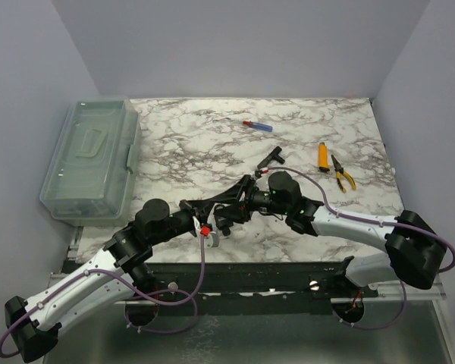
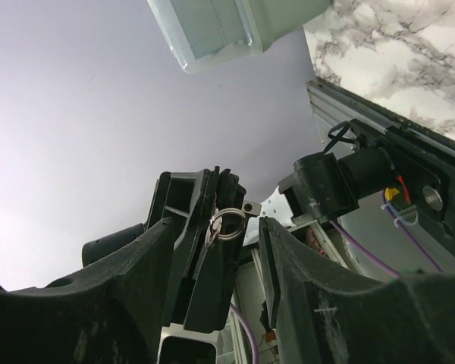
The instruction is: Unlock with the key
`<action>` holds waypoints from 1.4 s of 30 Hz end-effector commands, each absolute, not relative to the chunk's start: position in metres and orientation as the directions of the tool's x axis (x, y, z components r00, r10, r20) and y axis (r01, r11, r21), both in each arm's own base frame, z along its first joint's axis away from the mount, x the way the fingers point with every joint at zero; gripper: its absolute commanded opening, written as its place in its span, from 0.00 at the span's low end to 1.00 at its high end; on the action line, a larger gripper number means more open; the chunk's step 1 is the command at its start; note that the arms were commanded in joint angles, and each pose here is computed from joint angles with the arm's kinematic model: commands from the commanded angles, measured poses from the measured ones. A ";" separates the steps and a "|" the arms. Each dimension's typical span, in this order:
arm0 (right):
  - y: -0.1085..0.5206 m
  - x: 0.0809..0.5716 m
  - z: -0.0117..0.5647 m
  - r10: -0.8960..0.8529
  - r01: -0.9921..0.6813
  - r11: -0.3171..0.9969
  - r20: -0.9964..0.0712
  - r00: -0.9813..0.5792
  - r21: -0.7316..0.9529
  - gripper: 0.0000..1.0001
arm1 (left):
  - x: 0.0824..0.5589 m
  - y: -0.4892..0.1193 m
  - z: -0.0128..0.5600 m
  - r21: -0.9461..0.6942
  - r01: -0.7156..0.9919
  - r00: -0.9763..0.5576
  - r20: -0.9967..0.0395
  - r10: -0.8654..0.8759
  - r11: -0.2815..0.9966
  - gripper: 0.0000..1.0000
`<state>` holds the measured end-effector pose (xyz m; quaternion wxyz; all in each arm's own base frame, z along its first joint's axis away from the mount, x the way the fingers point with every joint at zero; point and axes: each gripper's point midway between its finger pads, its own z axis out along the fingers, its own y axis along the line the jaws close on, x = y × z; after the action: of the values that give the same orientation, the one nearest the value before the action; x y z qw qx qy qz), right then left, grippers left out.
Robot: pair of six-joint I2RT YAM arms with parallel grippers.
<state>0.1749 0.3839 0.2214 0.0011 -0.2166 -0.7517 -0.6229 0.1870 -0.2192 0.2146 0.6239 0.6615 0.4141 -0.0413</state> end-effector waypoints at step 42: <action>0.376 0.190 0.223 0.455 0.300 0.064 0.240 -0.858 0.952 0.16 | 0.174 -0.225 0.219 0.790 0.600 0.688 -0.591 0.421 0.128 0.00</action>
<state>0.1891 0.3684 0.2195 -0.0584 -0.2734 -0.7208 -0.6342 0.1822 -0.2181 0.2169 0.6376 0.6527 0.4063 -0.0487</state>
